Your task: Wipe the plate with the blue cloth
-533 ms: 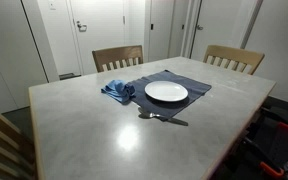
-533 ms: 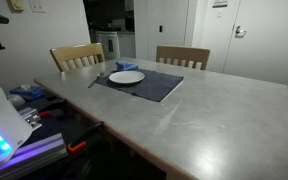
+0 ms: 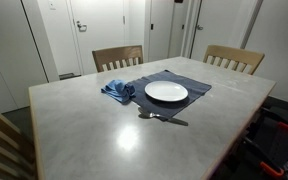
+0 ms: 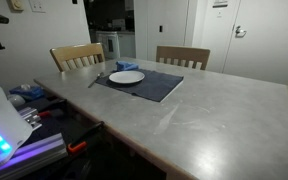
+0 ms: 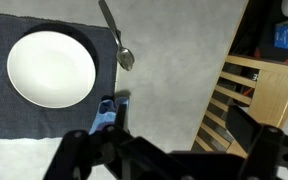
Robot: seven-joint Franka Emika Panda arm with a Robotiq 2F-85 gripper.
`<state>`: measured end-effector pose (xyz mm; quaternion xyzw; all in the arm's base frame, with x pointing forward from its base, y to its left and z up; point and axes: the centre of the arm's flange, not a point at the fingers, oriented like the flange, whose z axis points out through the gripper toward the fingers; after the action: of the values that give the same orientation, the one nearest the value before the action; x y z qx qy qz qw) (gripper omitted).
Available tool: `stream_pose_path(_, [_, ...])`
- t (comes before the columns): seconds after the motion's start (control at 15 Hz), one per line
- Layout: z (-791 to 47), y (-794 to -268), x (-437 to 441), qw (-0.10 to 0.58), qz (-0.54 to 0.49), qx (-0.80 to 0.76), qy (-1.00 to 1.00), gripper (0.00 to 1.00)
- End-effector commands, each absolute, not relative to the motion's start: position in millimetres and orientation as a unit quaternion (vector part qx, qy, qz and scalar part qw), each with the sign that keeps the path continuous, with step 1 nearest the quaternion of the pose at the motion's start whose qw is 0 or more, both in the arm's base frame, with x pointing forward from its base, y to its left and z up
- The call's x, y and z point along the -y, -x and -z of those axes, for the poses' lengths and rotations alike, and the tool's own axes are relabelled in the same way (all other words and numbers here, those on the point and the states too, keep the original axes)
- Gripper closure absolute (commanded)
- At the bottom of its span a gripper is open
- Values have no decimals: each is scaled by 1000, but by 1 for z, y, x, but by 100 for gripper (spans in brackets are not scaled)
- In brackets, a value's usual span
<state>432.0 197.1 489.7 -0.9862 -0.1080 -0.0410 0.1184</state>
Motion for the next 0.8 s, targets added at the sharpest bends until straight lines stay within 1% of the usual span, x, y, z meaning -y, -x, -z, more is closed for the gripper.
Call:
stream_pose_path(0.0, [-468,-492,-219,118,36,138,983,0])
stream_pose_path(0.27, [-448,-537,-235,130,44,164,977,0])
stream_pose_path(0.33, [-448,-544,-238,122,40,152,980,0])
stream_pose_path(0.4, [-448,-514,-226,128,38,148,980,0])
stream_pose_path(0.47, [-444,-520,-228,129,36,148,980,0])
stream_pose_path(0.73, [-446,-519,-228,129,38,149,980,0])
